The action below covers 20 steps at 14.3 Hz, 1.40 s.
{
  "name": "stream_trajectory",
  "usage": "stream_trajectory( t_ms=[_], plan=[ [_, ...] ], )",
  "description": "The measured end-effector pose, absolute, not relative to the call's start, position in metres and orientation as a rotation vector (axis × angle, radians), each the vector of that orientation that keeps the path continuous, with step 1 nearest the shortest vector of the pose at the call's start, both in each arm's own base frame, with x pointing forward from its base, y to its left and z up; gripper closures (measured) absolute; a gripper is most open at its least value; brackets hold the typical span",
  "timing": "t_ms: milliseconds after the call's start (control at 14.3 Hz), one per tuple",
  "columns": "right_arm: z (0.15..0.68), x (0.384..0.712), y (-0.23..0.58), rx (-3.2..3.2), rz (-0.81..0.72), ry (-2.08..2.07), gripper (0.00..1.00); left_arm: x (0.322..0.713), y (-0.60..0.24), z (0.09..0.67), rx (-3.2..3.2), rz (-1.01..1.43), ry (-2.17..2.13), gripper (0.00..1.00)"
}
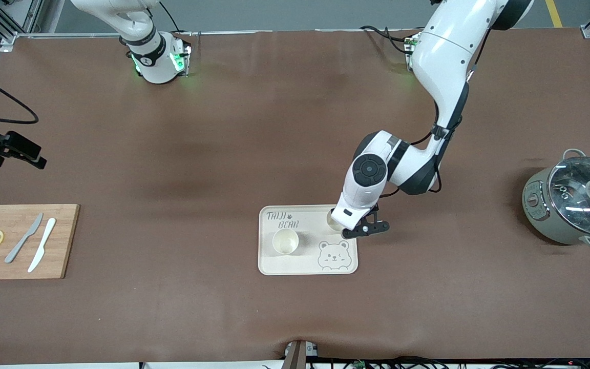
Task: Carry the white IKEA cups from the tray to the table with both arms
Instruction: 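Lift the cup toward the pot while the right gripper reaches the tray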
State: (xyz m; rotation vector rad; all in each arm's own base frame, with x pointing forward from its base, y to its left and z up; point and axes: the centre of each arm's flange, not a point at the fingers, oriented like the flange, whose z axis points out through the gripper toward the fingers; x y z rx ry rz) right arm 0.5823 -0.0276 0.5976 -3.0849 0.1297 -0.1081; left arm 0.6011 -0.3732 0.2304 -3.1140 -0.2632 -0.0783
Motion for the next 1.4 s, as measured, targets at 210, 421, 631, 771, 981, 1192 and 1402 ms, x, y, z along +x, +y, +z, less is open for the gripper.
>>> stream_trajectory(
  t_ms=[210, 421, 631, 771, 981, 1192, 1402],
  plan=[
    [0.584, 0.589, -0.012, -3.085, -0.075, 0.095, 0.0, 0.603, -0.374, 0.235, -3.123, -0.099, -0.265, 0.96],
    [0.585, 0.594, 0.041, -3.074, -0.077, 0.176, 0.0, 0.608, -0.369, 0.242, -3.125, -0.113, -0.28, 0.96],
    [0.578, 0.609, 0.119, -3.056, -0.094, 0.273, 0.0, 0.615, -0.353, 0.285, -3.103, -0.093, -0.289, 0.96],
    [0.56, 0.624, 0.16, -3.024, -0.115, 0.335, 0.0, 0.615, -0.332, 0.324, -3.079, -0.053, -0.255, 0.96],
    [0.521, 0.642, 0.205, -2.991, -0.154, 0.414, 0.0, 0.612, -0.294, 0.37, -3.088, -0.038, -0.195, 0.96],
    [0.48, 0.655, 0.251, -2.949, -0.229, 0.467, 0.0, 0.602, -0.239, 0.394, -3.113, -0.008, -0.13, 0.96],
    [0.432, 0.664, 0.291, -2.928, -0.266, 0.485, 0.0, 0.585, -0.196, 0.4, -3.109, 0.019, -0.065, 0.96]
  ],
)
